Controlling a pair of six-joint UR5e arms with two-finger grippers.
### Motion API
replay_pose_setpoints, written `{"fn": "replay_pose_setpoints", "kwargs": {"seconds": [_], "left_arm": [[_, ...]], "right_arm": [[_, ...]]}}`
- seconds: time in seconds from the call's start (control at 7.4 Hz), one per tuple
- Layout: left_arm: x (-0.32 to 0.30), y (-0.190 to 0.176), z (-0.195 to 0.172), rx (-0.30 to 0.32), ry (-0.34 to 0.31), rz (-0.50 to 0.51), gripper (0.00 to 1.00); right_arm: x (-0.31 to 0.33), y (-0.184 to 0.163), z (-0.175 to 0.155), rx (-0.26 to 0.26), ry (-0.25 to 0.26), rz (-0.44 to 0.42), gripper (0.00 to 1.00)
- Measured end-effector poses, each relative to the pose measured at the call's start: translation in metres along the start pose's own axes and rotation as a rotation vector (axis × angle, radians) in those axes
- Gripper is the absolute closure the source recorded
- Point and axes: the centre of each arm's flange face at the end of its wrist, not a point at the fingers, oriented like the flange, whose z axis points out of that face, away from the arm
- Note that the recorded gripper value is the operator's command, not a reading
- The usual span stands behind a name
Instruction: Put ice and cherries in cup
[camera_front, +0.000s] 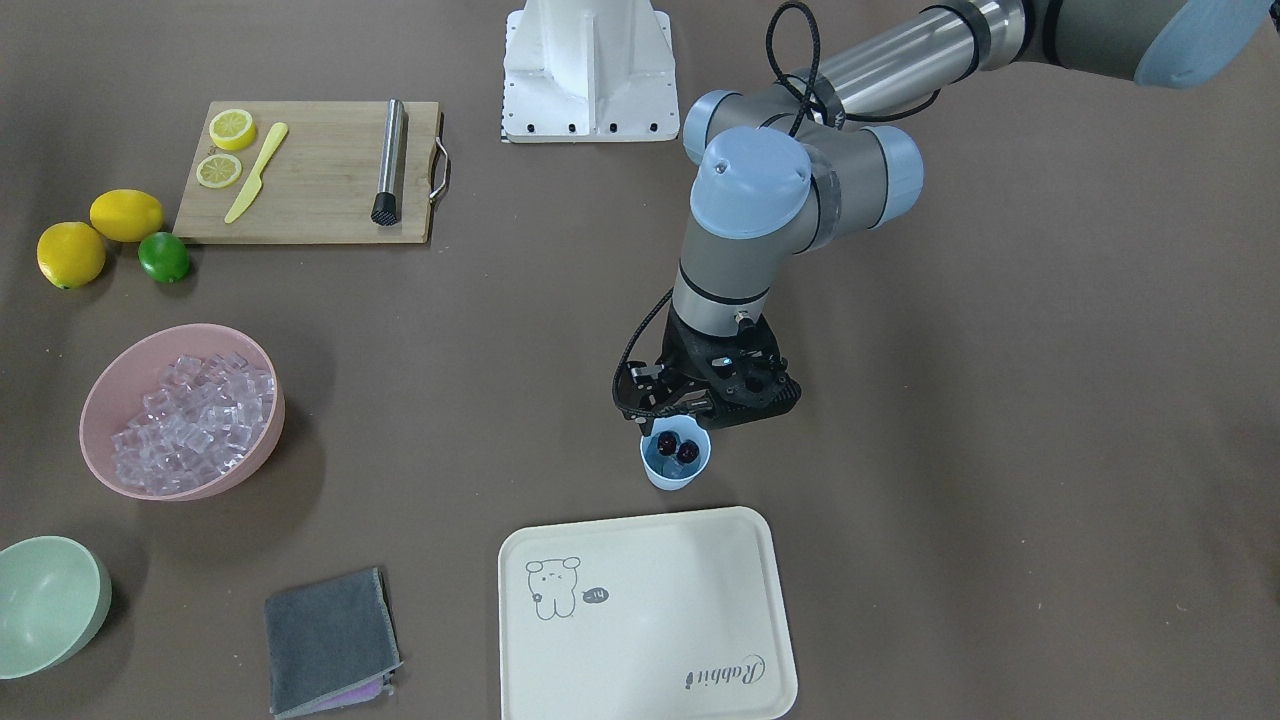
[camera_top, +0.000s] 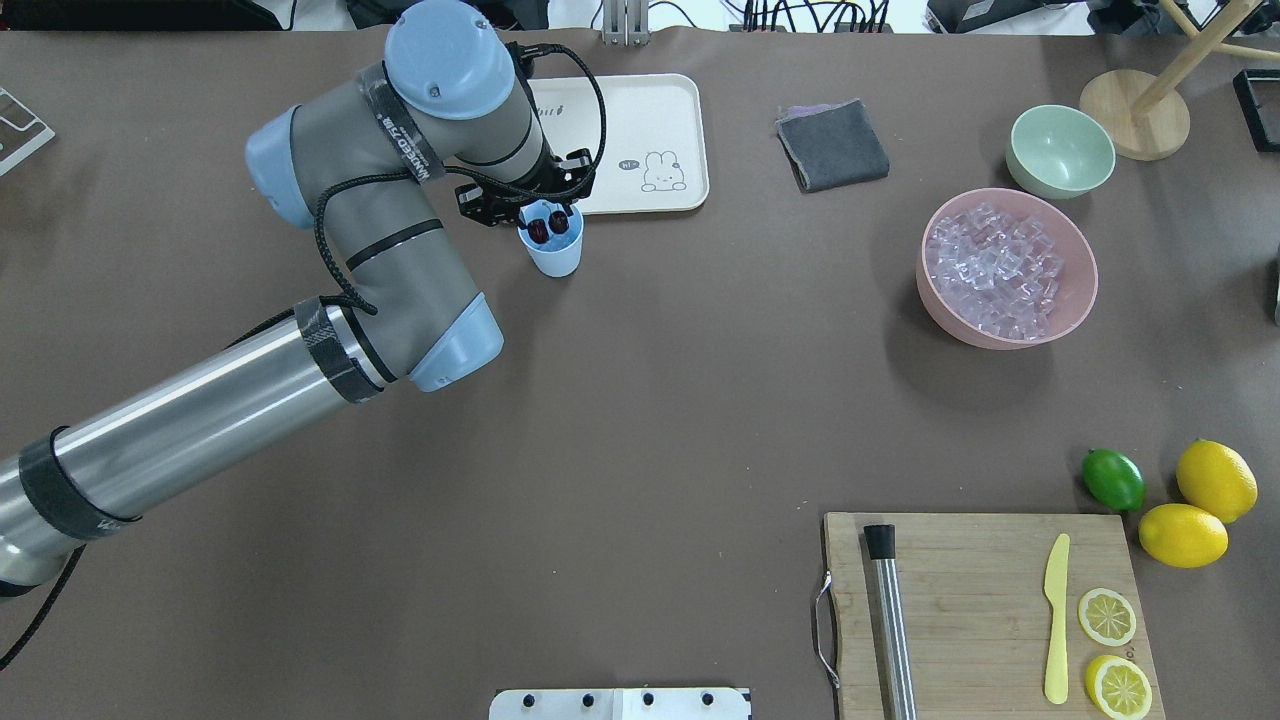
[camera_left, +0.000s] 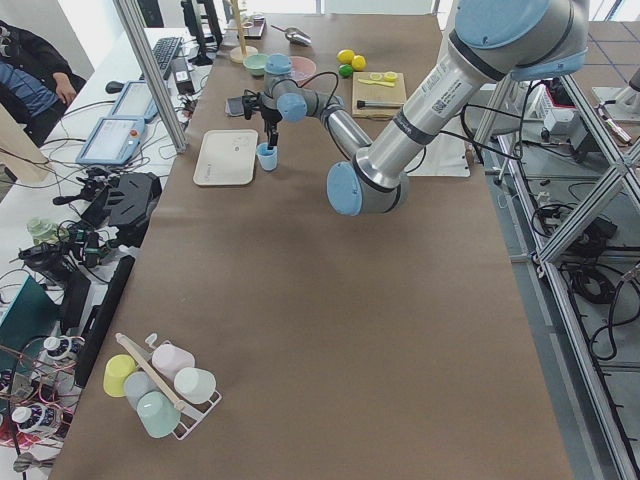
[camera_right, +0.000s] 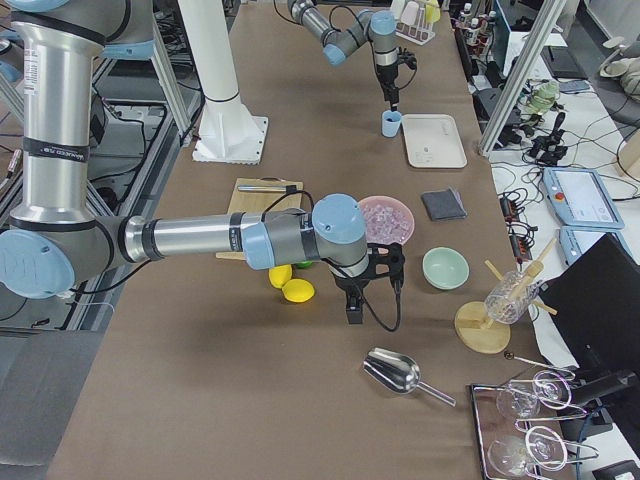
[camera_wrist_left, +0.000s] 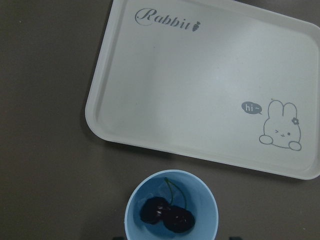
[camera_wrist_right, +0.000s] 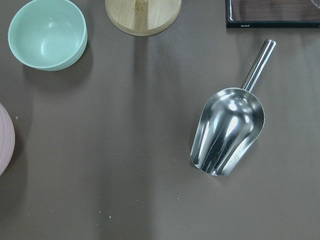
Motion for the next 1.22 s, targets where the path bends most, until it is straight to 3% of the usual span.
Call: {"fn": "replay_pose_setpoints", "kwargs": {"seconds": [0.14, 0.41, 0.81, 1.08, 1.22], "left_arm": [[-0.018, -0.002, -0.009, 0.005, 0.010, -0.002, 0.02], [-0.121, -0.041, -0.059, -0.020, 0.037, -0.004, 0.02], [-0.347, -0.111, -0.150, -0.062, 0.049, 0.130, 0.02], [-0.499, -0.122, -0.206, -0.084, 0.106, 0.200, 0.02], [-0.562, -0.110, -0.224, -0.083, 0.138, 0.221, 0.02]], "right_arm": [[0.001, 0.001, 0.000, 0.000, 0.000, -0.001, 0.01], [0.004, 0.002, 0.000, -0.002, 0.002, 0.002, 0.01], [0.010, 0.007, -0.001, -0.003, 0.004, 0.017, 0.01], [0.013, 0.009, 0.001, -0.010, 0.004, 0.024, 0.01], [0.014, 0.010, 0.002, -0.012, 0.002, 0.026, 0.01]]}}
